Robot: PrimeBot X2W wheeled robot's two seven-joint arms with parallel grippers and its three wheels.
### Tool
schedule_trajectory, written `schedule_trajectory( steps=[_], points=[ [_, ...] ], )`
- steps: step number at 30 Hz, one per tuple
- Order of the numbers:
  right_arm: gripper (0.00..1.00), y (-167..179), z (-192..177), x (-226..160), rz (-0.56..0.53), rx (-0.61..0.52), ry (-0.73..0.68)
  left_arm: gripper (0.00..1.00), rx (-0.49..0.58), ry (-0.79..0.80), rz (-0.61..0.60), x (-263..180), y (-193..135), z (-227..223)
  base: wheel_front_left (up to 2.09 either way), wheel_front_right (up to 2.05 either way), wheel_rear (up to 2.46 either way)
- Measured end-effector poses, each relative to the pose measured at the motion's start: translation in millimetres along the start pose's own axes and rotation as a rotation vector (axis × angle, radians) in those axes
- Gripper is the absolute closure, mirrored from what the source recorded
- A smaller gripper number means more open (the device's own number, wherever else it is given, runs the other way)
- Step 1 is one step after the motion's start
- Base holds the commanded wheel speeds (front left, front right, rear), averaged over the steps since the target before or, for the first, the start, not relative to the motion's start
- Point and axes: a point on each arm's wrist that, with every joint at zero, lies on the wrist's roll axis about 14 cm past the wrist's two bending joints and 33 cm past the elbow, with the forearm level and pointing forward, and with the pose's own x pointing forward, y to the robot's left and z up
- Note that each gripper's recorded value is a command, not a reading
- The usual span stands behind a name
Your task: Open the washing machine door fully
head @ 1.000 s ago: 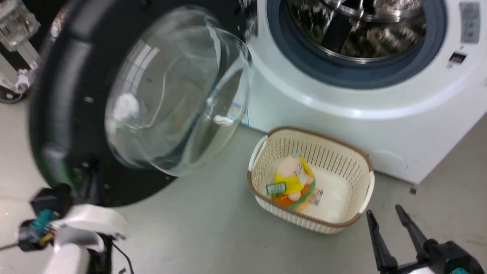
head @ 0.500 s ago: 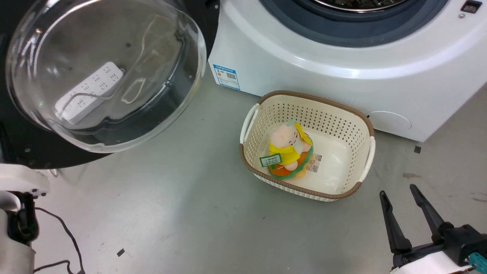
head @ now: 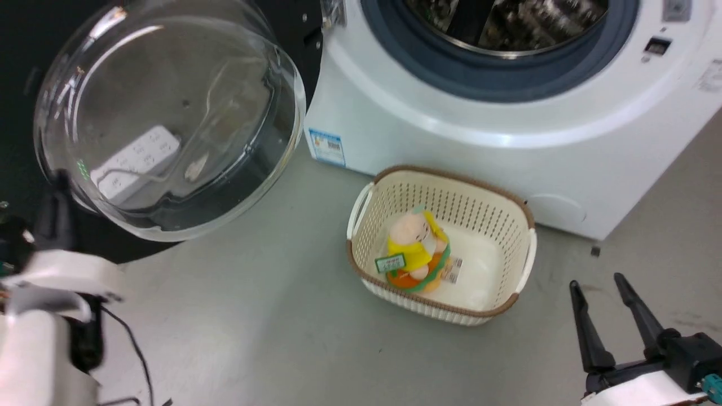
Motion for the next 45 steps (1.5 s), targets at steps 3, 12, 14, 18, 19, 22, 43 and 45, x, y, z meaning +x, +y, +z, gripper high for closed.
schedule_trajectory(
  steps=[3,12,14,18,19,22,43,45],
  points=[
    [0.00,-5.5,21.0,-5.8,-0.031,-0.014,-0.053,1.00,-0.028,-0.038,-0.076,-15.5,-26.9,8.5,0.00,0.00,0.00],
    [0.00,-20.3,75.2,-45.8,-0.136,-0.067,-0.192,1.00,-0.188,-0.085,-0.273,-72.4,-104.0,18.4,0.00,0.00,0.00],
    [0.00,-28.8,81.1,-58.2,-0.174,-0.083,-0.207,1.00,-0.226,-0.087,-0.321,-81.5,-124.8,20.4,0.00,0.00,0.00],
    [0.00,-42.8,89.1,-81.8,-0.239,-0.105,-0.228,1.00,-0.284,-0.088,-0.410,-97.8,-161.5,24.9,0.00,0.00,0.00],
    [0.00,-46.9,90.4,-87.2,-0.257,-0.108,-0.232,0.93,-0.291,-0.084,-0.426,-101.4,-168.5,24.5,0.00,0.00,0.00],
    [0.00,-55.8,92.0,-102.4,-0.300,-0.105,-0.239,0.00,-0.285,-0.064,-0.467,-111.4,-184.0,19.2,0.00,0.00,0.00],
    [0.00,-64.1,69.7,-127.7,-0.357,-0.070,-0.183,0.00,-0.223,0.025,-0.551,-143.5,-216.4,-8.6,0.00,0.00,0.00],
    [0.00,-63.2,69.8,-126.9,-0.354,-0.070,-0.183,0.00,-0.218,0.024,-0.550,-143.6,-215.4,-8.8,0.00,0.00,0.00]
  ],
)
